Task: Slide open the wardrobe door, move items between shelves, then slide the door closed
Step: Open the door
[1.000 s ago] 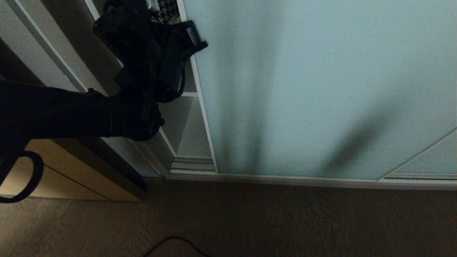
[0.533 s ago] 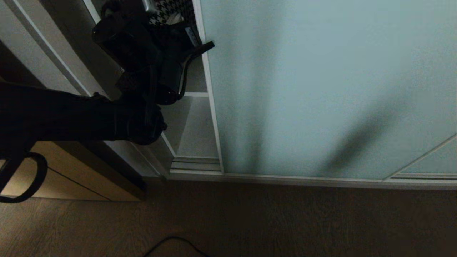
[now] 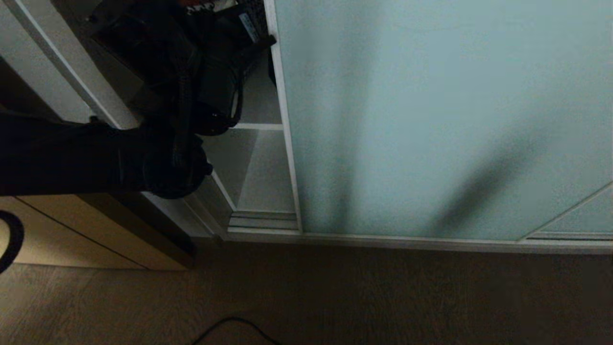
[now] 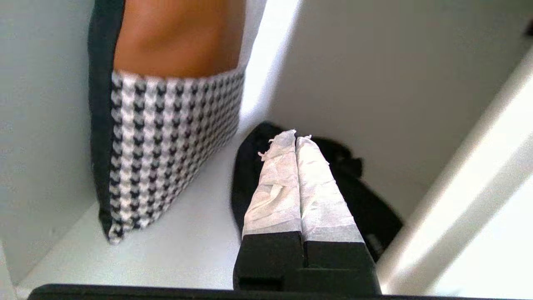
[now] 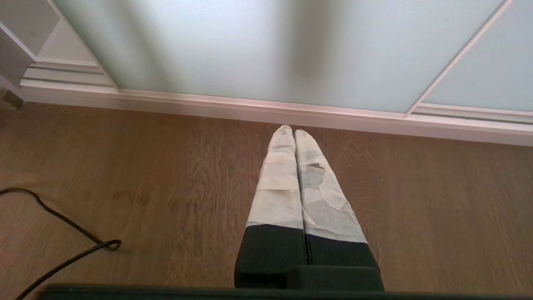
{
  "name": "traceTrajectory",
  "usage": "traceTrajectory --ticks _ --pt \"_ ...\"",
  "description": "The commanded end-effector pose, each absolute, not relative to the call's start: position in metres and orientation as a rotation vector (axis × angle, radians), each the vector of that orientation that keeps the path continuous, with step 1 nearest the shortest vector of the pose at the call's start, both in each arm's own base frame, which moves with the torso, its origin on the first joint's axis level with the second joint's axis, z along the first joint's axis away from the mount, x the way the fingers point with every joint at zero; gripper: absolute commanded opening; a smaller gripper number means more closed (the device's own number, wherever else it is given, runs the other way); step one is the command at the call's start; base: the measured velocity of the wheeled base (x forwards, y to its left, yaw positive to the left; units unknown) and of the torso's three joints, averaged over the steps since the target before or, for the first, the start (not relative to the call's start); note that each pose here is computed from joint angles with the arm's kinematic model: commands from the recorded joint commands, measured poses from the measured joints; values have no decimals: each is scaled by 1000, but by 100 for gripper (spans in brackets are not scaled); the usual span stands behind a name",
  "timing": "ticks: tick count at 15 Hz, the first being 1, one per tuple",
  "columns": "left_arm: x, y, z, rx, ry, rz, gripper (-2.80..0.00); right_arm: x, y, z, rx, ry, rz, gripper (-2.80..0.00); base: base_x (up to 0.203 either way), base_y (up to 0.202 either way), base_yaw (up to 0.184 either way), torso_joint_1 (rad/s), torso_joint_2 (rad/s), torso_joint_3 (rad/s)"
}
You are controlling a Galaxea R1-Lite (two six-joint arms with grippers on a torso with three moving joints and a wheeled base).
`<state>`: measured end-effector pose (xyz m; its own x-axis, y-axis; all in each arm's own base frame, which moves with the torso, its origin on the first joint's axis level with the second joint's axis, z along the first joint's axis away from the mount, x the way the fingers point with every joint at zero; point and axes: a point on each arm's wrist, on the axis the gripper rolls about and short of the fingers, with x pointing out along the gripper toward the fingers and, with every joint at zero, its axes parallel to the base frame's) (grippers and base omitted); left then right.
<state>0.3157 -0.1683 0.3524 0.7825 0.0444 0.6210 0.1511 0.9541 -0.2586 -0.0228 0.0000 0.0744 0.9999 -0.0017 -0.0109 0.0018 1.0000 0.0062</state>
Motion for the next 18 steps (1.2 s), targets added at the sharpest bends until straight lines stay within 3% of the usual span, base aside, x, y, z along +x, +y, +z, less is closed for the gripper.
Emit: traceTrajectory --ticks 1,7,18 --pt "296 -158 371 -322 -716 -51 -280 -23 0 74 6 12 -2 -280 0 0 0 0 0 0" --pt "319 -153 359 -251 -688 -1 -280 -23 0 74 6 11 -2 -280 0 0 0 0 0 0" --pt "385 -210 335 -267 -709 -48 -280 -23 0 74 6 12 -2 -280 0 0 0 0 0 0"
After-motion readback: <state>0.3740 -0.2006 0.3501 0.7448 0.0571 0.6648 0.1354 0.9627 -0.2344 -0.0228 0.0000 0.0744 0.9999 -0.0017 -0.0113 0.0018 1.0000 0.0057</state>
